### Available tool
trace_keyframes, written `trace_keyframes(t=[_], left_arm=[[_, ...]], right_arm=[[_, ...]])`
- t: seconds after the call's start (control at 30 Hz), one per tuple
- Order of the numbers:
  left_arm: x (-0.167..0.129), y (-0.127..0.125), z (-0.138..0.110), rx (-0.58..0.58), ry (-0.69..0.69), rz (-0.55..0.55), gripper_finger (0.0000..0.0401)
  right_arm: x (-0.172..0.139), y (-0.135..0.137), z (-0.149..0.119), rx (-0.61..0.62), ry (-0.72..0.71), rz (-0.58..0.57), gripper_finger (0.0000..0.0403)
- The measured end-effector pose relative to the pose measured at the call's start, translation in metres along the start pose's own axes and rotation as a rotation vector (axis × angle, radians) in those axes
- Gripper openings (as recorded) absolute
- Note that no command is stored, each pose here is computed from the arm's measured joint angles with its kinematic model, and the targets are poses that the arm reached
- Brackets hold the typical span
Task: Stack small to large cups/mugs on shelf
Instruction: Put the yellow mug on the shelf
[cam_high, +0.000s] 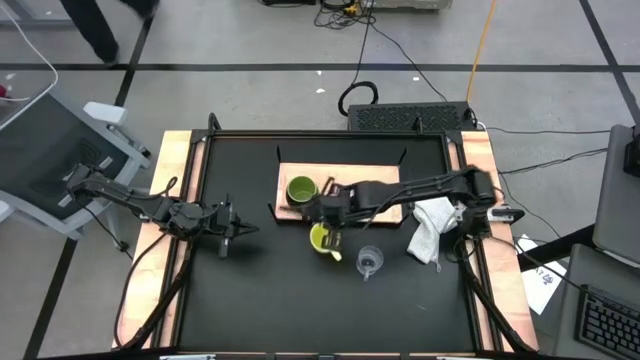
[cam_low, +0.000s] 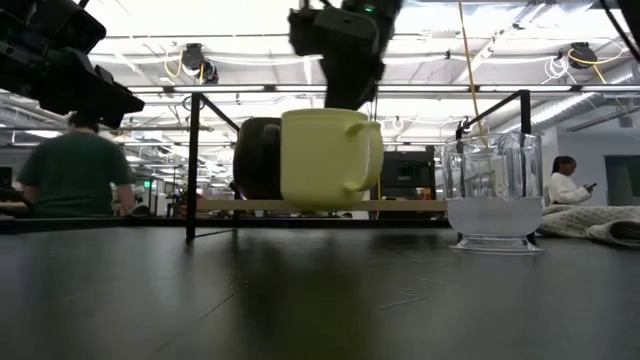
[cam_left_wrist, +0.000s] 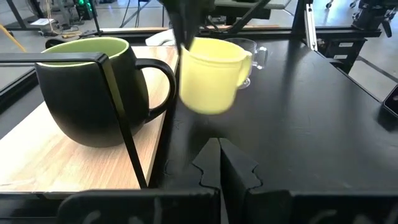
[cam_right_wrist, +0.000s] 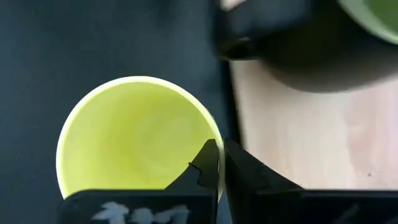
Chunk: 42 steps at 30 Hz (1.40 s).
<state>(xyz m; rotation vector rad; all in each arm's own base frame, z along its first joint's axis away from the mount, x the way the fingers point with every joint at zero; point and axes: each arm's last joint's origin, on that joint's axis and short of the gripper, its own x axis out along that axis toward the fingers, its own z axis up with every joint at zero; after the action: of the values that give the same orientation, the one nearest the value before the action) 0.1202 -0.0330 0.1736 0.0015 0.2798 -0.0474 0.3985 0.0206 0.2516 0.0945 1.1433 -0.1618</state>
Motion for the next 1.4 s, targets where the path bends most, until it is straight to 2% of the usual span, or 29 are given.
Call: trace_keyframes(t=[0.27, 0.73, 0.9, 1.0, 1.4], left_arm=[[0.000, 0.000, 0.002, -0.006, -0.017, -0.001, 0.0001], [0.000, 0.000, 0.001, -0.021, -0.011, -0.001, 0.0001], [0.000, 0.000, 0.001, -0.025, -0.010, -0.001, 0.0001], [0.000, 0.000, 0.000, -0.024, -0.004, -0.001, 0.0001], [0.000, 0.000, -0.001, -0.017, 0.008, -0.009, 0.0001]], right_arm=[[-0.024, -0.044, -0.031, 0.132, -0.050, -0.030, 0.0000], [-0.031, -0.091, -0.033, 0.301, -0.026, -0.087, 0.0000], [-0.037, -0.108, -0.031, 0.402, -0.028, -0.104, 0.0000], [-0.038, -0.112, -0.033, 0.439, 0.001, -0.069, 0.0000], [-0.038, -0.112, -0.035, 0.484, 0.020, -0.072, 0.0000]])
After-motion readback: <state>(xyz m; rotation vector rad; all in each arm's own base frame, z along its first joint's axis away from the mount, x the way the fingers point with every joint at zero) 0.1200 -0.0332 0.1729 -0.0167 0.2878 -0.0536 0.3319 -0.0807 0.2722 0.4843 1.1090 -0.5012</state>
